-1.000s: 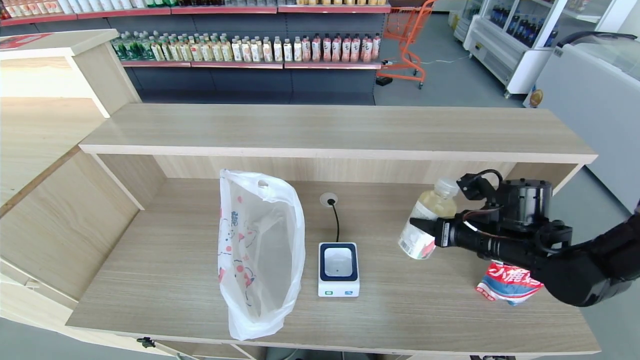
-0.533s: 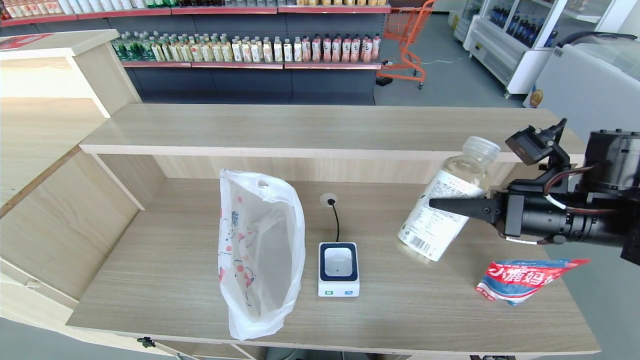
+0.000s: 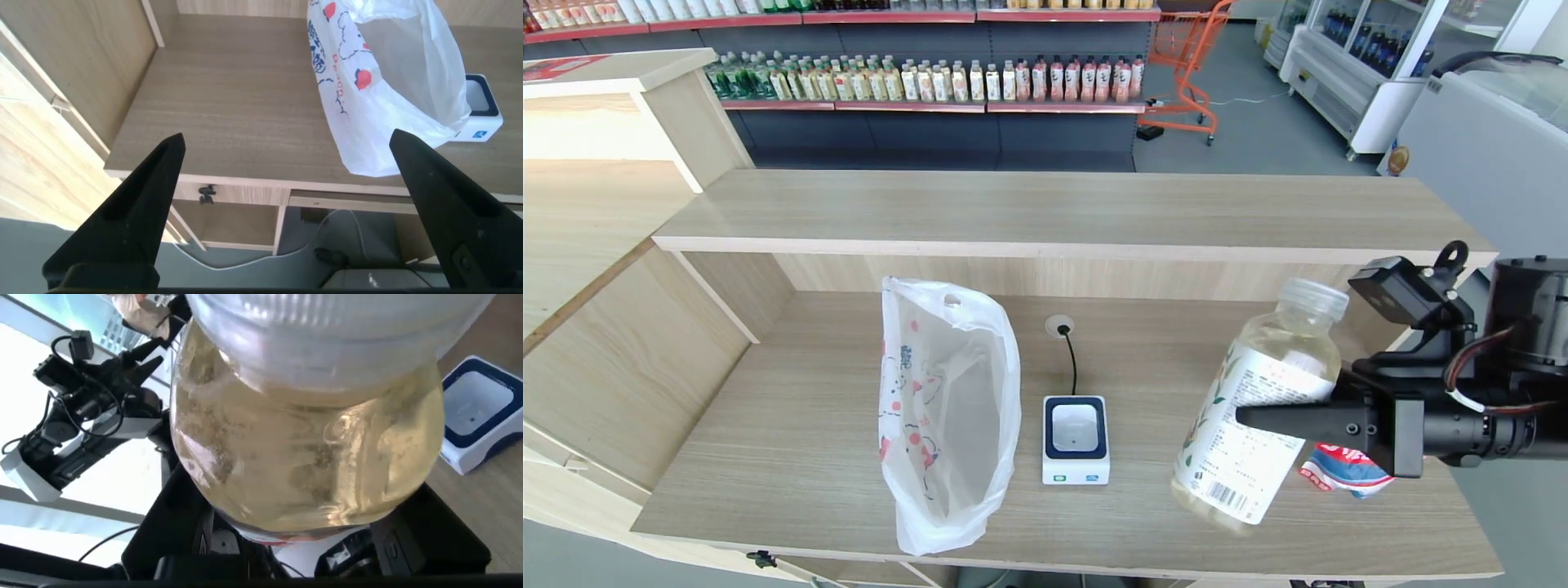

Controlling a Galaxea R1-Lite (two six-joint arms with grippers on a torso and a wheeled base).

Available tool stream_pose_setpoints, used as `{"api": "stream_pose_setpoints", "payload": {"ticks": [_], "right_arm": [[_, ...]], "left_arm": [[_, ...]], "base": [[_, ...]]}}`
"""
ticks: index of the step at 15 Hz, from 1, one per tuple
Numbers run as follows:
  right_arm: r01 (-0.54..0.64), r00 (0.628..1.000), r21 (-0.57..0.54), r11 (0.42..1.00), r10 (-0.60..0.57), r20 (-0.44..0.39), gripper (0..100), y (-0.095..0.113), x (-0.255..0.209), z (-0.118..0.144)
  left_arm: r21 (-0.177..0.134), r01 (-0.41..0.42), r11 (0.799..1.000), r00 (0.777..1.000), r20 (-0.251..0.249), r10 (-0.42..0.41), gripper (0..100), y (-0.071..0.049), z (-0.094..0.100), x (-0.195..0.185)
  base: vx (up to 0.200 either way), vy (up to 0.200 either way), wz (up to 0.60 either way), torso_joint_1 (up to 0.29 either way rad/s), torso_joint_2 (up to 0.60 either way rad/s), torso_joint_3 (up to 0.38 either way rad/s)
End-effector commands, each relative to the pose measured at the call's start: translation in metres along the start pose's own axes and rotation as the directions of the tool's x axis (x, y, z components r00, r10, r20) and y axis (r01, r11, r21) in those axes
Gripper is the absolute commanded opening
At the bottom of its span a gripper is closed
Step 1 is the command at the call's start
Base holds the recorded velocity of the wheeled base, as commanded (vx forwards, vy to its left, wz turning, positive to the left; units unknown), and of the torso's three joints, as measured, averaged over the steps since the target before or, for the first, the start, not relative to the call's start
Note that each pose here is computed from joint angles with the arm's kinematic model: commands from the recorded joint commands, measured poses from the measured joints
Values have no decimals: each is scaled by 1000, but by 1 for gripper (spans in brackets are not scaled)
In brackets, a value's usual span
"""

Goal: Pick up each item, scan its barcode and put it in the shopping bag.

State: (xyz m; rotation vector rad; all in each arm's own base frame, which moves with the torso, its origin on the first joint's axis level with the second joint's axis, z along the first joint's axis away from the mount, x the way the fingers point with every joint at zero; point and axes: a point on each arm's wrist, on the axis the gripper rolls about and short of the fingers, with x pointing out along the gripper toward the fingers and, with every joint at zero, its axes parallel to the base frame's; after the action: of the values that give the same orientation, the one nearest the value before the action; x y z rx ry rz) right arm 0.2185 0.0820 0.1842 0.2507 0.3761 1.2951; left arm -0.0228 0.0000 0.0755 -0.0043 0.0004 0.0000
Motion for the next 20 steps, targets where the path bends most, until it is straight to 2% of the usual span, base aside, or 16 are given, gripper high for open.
{"api": "stream_pose_setpoints", "payload": {"ticks": [1, 5, 9, 20], "right_arm": [[-34, 999, 6, 999, 34, -20, 0, 7, 4, -6], [-93, 994, 31, 995, 95, -49, 0, 14, 18, -8], [-111, 991, 56, 992, 115, -73, 0, 13, 25, -15], [-99, 991, 71, 993, 105, -84, 0, 12, 25, -21]], "left_arm": [[0, 0, 1000, 1000, 0, 0, 100, 0, 0, 0], [0, 0, 1000, 1000, 0, 0, 100, 0, 0, 0], [0, 2, 1000, 1000, 0, -2, 100, 0, 0, 0], [0, 0, 1000, 1000, 0, 0, 100, 0, 0, 0]], "base": [[0, 0, 0, 0, 0, 0], [0, 0, 0, 0, 0, 0], [0, 0, 0, 0, 0, 0], [0, 0, 0, 0, 0, 0]]}}
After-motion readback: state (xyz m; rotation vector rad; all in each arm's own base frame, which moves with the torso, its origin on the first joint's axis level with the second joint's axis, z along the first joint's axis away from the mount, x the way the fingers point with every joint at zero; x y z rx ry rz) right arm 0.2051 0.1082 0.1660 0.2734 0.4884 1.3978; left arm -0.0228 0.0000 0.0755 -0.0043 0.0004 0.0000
